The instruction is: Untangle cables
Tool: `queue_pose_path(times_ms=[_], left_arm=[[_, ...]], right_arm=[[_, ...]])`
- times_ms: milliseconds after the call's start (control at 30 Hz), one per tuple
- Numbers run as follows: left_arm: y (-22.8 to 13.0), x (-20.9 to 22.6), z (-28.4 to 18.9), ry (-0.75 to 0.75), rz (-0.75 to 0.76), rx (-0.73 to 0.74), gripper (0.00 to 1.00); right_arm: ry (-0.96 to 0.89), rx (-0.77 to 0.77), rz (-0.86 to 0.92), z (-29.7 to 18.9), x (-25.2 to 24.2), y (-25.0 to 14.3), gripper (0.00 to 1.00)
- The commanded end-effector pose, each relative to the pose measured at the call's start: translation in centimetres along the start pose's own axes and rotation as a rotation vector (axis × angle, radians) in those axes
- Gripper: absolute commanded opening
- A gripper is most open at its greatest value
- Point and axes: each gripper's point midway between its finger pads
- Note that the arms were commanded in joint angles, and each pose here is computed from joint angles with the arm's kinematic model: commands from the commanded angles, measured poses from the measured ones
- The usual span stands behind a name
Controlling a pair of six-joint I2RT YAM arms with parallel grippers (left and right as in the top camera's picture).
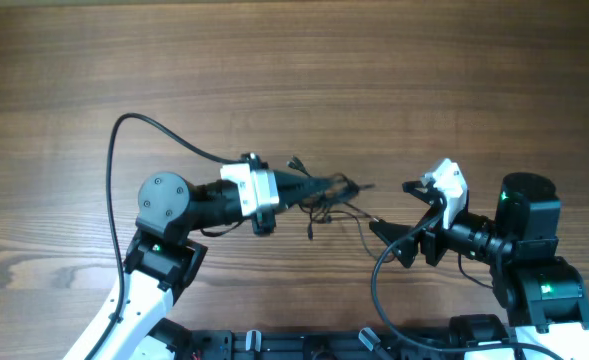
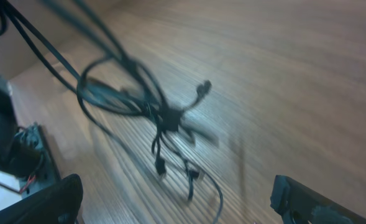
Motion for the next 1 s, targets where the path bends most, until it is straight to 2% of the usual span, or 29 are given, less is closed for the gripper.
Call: queue_pose_path(times_ms=[0, 133, 233, 367, 433, 467, 600, 633, 667, 733, 867, 900, 933, 967], left_arm=[[0.5, -3.6, 0.5, -0.167, 0.024, -0.003, 0.04], [1.5, -5.6, 1.3, -0.23, 0.077, -0.043, 0.04], [2.1, -4.7, 1.6, -0.176, 0.094, -0.071, 0.04], [2.3, -4.7, 1.6, -0.172, 0.105, -0.081, 0.04], [2.9, -4.9, 1.5, -0.176, 0.137, -0.104, 0.04], [3.1, -4.9, 1.5, -0.177, 0.144, -0.11, 0.04], [3.6, -5.4, 2.1, -0.167, 0.13, -0.137, 0.04], [3.6, -5.5, 2.3, -0.166, 0.124, -0.139, 0.04], [3.5, -5.5, 2.4, -0.166, 0.12, -0.139, 0.04], [3.2, -5.5, 2.8, -0.171, 0.108, -0.132, 0.04], [2.3, -2.9, 3.7, -0.06, -0.071, -0.124, 0.38], [1.3, -1.4, 4.0, 0.005, -0.163, -0.102, 0.77], [0.2, -0.5, 4.1, 0.051, -0.212, -0.072, 1.0], [-0.7, 0.2, 4.1, 0.09, -0.246, -0.046, 1.0]], right_arm=[[0.05, -0.078, -0.134, -0.4, 0.9, 2.1, 1.0], [0.117, -0.109, -0.183, -0.5, 2.1, 2.5, 1.0], [0.23, -0.145, -0.244, -0.9, 4.3, 2.3, 1.0], [0.251, -0.145, -0.247, -1.0, 4.7, 2.1, 1.0], [0.291, -0.169, -0.266, -1.2, 5.5, 2.3, 0.99], [0.306, -0.179, -0.265, -1.4, 5.8, 2.4, 0.95], [0.314, -0.18, -0.253, -1.3, 5.7, 2.5, 0.5], [0.319, -0.18, -0.246, -1.2, 5.7, 2.5, 0.22], [0.325, -0.177, -0.222, -1.2, 5.7, 2.5, 0.07], [0.322, -0.175, -0.175, -1.1, 5.4, 2.8, 0.04], [0.125, -0.154, 0.072, -0.4, 1.3, 4.3, 0.04], [0.062, -0.163, 0.143, -0.3, 0.0, 4.8, 0.04], [-0.01, -0.16, 0.206, -0.4, -1.3, 4.8, 0.04], [-0.08, -0.151, 0.256, -0.5, -2.4, 4.7, 0.04]])
Point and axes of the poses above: each gripper's point midway between its finger pads, its own z axis out along the fingers, its own x axis along the line the jaws close on, y = z × x, and after that the axes turned 10 degrees about -z, right-handed
